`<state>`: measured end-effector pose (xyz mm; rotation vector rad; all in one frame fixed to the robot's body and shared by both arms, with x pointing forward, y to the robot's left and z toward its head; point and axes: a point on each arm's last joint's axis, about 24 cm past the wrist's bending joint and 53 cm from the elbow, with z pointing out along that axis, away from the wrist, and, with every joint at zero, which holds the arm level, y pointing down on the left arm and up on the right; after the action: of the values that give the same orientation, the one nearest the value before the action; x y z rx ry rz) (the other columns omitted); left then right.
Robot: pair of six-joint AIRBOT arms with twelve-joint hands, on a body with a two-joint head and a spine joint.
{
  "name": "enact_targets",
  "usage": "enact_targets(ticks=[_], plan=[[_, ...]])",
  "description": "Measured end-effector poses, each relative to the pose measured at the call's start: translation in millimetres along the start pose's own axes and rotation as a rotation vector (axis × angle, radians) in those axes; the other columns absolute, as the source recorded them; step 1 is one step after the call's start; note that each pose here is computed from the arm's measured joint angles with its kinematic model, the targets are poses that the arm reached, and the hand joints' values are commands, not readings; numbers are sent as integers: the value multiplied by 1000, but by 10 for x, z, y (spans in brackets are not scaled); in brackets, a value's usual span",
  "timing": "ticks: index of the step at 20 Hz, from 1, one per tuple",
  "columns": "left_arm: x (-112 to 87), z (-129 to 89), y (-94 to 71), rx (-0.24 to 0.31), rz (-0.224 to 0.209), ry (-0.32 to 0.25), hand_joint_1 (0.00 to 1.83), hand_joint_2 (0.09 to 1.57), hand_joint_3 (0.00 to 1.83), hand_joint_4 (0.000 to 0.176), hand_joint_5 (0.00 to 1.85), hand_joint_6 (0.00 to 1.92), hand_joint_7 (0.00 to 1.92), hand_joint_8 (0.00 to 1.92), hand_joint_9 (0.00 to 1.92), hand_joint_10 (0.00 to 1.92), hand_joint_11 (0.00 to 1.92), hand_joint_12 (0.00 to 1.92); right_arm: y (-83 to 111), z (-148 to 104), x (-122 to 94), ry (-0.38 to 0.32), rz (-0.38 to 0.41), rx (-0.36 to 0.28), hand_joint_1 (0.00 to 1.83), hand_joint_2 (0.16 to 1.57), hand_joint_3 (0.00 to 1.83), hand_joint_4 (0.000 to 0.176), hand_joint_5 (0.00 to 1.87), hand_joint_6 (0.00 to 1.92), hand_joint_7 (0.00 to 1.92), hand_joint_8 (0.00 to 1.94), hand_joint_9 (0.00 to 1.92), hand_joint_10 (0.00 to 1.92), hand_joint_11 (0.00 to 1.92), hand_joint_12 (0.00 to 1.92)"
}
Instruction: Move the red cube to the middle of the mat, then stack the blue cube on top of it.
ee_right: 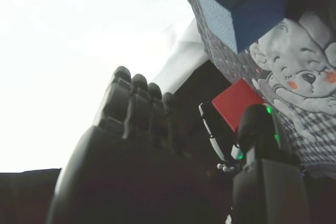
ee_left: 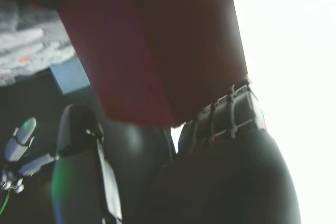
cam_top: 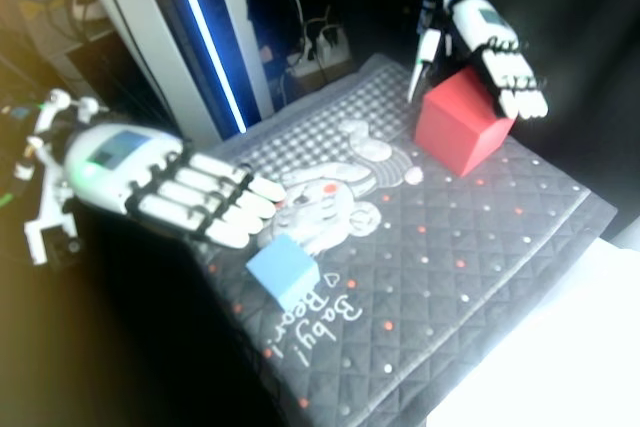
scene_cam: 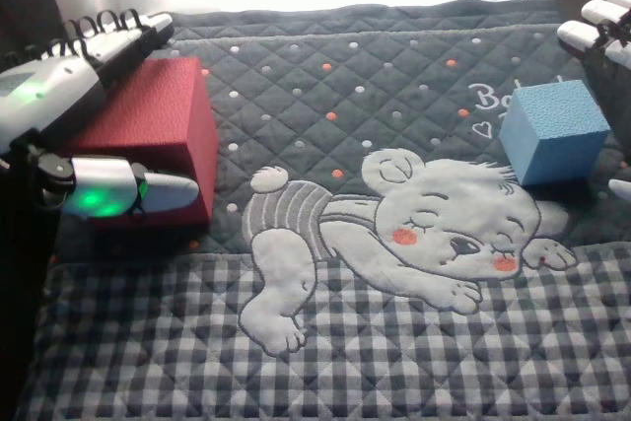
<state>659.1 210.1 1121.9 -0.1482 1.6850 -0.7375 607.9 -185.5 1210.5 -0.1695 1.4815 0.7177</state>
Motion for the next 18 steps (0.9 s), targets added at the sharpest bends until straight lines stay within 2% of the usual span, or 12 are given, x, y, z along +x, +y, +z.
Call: enact_targets(ticks=[2, 3, 4, 5, 7, 8, 10, 12, 13, 14, 17, 18], plan=[[-2, 16, 2, -2, -2, 2, 961, 989, 13, 0, 96, 15, 80, 6, 52, 15, 11, 12, 5, 2, 14, 4, 1, -1, 626, 1259, 0, 0, 0, 0, 0, 0, 0, 0, 0, 322], [0, 16, 0, -1, -1, 3, 1055, 1042, 0, 25, 340, 130, 329, 65, 120, 509, 1, 912, 4, 2, 14, 3, 2, -1, 641, 1257, 0, 0, 0, 0, 0, 0, 0, 0, 0, 340], [-4, 15, -4, 0, -5, 1, 1127, 1047, 0, 28, 263, 856, 250, 737, 55, 1209, 0, 1649, 4, 2, 14, 3, 2, 0, 626, 1264, 1, 0, 0, 0, 0, 0, 0, 0, 0, 346], [-10, 11, -39, 10, -7, -4, 1151, 1056, 0, 50, 107, 1433, 91, 1257, 10, 1533, 0, 1861, 4, 2, 14, 3, 2, -1, 621, 1266, 0, 0, 0, 0, 0, 0, 0, 0, 0, 451], [23, -15, -128, 33, -16, 4, 1181, 1047, 0, 63, 58, 1767, 15, 1608, 0, 1775, 0, 1919, 5, 2, 14, 3, 3, 0, 630, 1268, 0, 0, 0, 0, 0, 0, 0, 0, 0, 529], [52, -34, -196, 54, -18, 17, 1206, 1047, 0, 111, 44, 1890, 3, 1633, 0, 1750, 0, 1921, 1, 2, 18, 4, 3, 1, 637, 1270, 0, 0, 0, 0, 0, 0, 0, 0, 0, 480], [0, -83, -360, 110, -8, 1, 1241, 1031, 0, 158, 41, 1920, 1, 1757, 0, 1870, 0, 1921, 5, 2, 21, 4, 4, 0, 621, 1270, 0, 0, 0, 0, 0, 0, 0, 0, 0, 318], [-198, -139, -547, 185, -14, -63, 1166, 1060, 2, 86, 28, 1718, 1, 1577, 0, 1739, 0, 1921, 4, 6, 28, 5, 4, -1, 622, 1265, 0, 0, 0, 0, 0, 0, 0, 0, 0, 138], [-241, -147, -598, 205, -16, -77, 1158, 1062, 2, 32, 116, 1485, 44, 1482, 0, 1664, 0, 1887, 2, 6, 29, 5, 4, 0, 636, 1269, 1, 0, 0, 0, 0, 0, 0, 0, 0, 27], [-306, -140, -710, 241, -11, -98, 1166, 1061, 1, 45, 171, 1396, 84, 1430, 0, 1623, 0, 1783, -1, 6, 29, 5, 5, 1, 621, 1272, 2, 0, 0, 0, 0, 0, 0, 0, 4, 7], [-376, -64, -1058, 347, -12, -138, 1141, 1088, 8, 131, 36, 1681, 2, 1635, 0, 1777, 0, 1917, -25, 9, 16, 2, 2, 5, 708, 1269, 0, 0, 0, 0, 0, 0, 0, 0, 0, 0], [-326, -3, -1107, 358, -29, -130, 1126, 1106, 14, 131, 82, 1681, 8, 1670, 0, 1831, 0, 1920, -31, 9, 14, 1, 4, 8, 713, 1276, 2, 5, 0, 0, 0, 0, 0, 0, 0, 0]])
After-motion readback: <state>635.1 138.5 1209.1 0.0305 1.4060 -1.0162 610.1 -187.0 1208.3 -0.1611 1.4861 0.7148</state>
